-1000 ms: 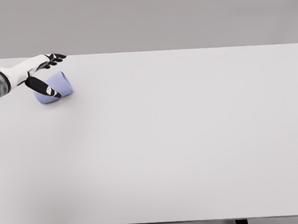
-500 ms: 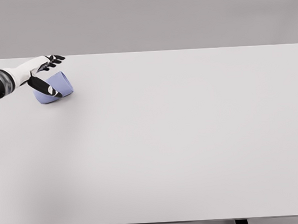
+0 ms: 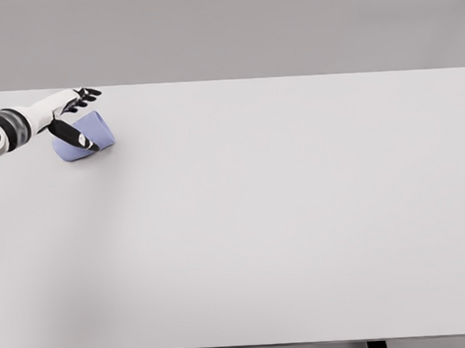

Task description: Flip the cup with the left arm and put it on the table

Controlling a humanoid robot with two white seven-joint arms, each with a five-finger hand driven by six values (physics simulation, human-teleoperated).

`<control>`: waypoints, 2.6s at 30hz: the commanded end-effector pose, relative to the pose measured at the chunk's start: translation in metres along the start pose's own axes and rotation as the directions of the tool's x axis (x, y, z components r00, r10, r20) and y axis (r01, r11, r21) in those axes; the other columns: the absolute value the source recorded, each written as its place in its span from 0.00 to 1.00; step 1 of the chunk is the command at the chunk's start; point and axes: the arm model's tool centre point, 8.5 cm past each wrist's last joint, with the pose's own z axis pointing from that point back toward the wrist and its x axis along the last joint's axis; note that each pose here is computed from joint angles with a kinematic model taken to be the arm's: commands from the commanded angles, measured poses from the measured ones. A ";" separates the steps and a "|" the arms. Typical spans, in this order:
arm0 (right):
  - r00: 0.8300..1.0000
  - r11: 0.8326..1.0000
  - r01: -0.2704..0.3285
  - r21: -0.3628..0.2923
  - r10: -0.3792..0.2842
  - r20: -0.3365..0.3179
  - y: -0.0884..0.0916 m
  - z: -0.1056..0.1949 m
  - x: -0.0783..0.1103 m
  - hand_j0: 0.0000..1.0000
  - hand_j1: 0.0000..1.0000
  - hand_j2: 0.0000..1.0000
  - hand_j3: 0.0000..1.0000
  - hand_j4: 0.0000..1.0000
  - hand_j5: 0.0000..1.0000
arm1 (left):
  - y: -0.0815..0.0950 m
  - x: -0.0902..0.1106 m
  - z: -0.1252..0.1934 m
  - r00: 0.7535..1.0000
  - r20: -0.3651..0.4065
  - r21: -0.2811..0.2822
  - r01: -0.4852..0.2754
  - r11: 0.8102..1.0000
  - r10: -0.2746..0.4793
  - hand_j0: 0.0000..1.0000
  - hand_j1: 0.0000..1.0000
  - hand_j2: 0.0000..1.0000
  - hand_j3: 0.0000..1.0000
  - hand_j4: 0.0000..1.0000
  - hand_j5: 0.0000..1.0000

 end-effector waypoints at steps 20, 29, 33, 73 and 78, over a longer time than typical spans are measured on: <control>1.000 1.000 -0.002 0.001 0.002 0.001 0.000 0.000 0.000 1.00 1.00 1.00 1.00 1.00 1.00 | -0.005 -0.008 -0.015 0.999 -0.044 0.005 -0.016 1.000 0.016 1.00 1.00 1.00 1.00 1.00 1.00; 1.000 1.000 -0.001 0.001 0.001 0.000 0.000 0.000 0.000 1.00 1.00 1.00 1.00 1.00 1.00 | -0.021 -0.005 -0.024 0.999 -0.044 -0.012 -0.003 1.000 0.003 0.88 0.88 0.88 0.88 0.88 0.88; 1.000 1.000 -0.001 0.001 0.001 0.000 0.000 0.000 0.000 1.00 1.00 1.00 1.00 1.00 1.00 | -0.021 -0.005 -0.025 0.999 -0.044 -0.015 -0.012 1.000 0.011 0.75 0.75 0.75 0.75 0.75 0.75; 1.000 1.000 -0.001 0.001 0.001 0.000 0.000 0.000 0.000 1.00 1.00 1.00 1.00 1.00 1.00 | -0.040 0.037 -0.017 0.894 0.412 0.007 -0.200 0.980 0.180 0.61 0.61 0.61 0.61 0.61 0.61; 1.000 1.000 -0.001 0.001 0.001 0.000 0.000 0.000 0.000 1.00 1.00 1.00 1.00 1.00 1.00 | -0.038 0.033 -0.018 0.922 0.367 0.043 -0.147 0.988 0.121 0.61 0.61 0.61 0.61 0.61 0.61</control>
